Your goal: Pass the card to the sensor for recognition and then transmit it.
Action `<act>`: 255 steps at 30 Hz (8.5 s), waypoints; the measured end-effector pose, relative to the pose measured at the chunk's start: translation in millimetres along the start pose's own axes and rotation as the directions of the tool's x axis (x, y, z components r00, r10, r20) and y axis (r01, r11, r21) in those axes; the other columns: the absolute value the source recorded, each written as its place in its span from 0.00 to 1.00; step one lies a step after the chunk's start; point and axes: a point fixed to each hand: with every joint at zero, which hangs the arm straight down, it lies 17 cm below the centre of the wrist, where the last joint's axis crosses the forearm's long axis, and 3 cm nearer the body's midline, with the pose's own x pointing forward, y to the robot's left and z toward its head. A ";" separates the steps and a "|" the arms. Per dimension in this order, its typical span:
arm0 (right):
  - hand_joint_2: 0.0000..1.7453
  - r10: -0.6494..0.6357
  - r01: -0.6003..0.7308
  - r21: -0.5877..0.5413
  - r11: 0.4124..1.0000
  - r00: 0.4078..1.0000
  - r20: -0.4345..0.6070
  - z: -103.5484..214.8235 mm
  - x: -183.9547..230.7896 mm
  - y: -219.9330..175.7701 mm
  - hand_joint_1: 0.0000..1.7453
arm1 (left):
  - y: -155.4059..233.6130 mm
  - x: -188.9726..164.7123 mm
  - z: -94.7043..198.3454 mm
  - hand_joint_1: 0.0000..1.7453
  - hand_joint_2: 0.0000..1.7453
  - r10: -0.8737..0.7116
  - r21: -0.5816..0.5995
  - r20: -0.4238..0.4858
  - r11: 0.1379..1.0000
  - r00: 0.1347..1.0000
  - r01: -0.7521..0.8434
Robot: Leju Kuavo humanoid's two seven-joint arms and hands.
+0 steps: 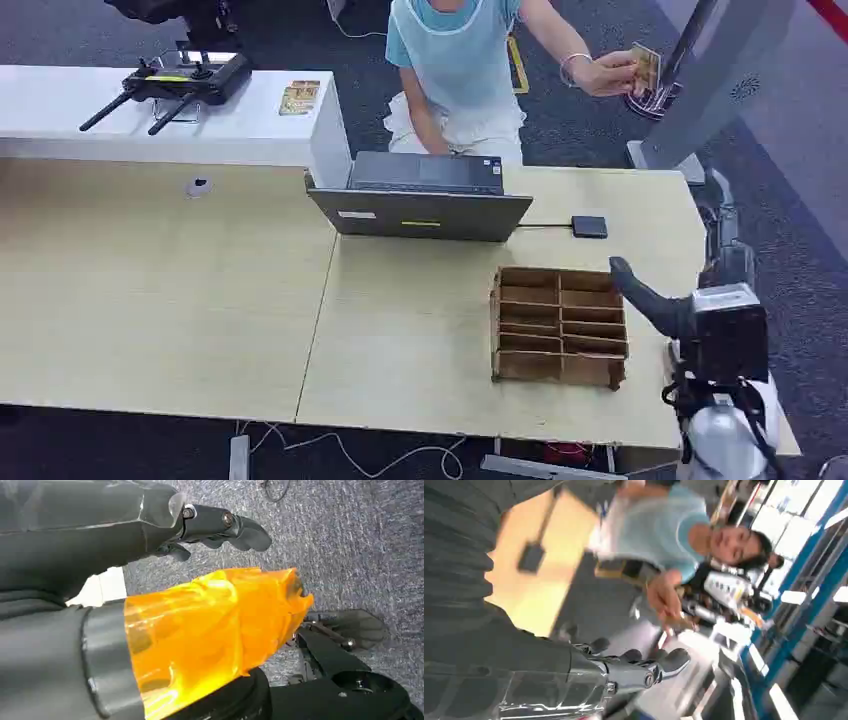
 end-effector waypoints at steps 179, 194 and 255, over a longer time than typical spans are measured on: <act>1.00 -0.134 0.294 0.025 0.956 0.509 -0.850 227.6 -344.3 -152.8 1.00 | -0.4 0.7 -0.3 0.00 0.00 -0.046 -0.020 0.003 0.999 0.999 0.046; 1.00 -0.093 0.318 0.082 0.944 0.499 -0.861 238.5 -342.4 -137.8 1.00 | -3.0 0.8 0.1 0.00 0.00 -0.042 -0.026 0.005 0.999 0.999 0.042; 1.00 -0.171 0.491 0.144 0.859 0.541 -0.824 234.5 -295.6 -111.8 1.00 | -1.5 1.5 -0.1 0.00 0.00 -0.032 -0.018 0.012 0.999 0.999 0.032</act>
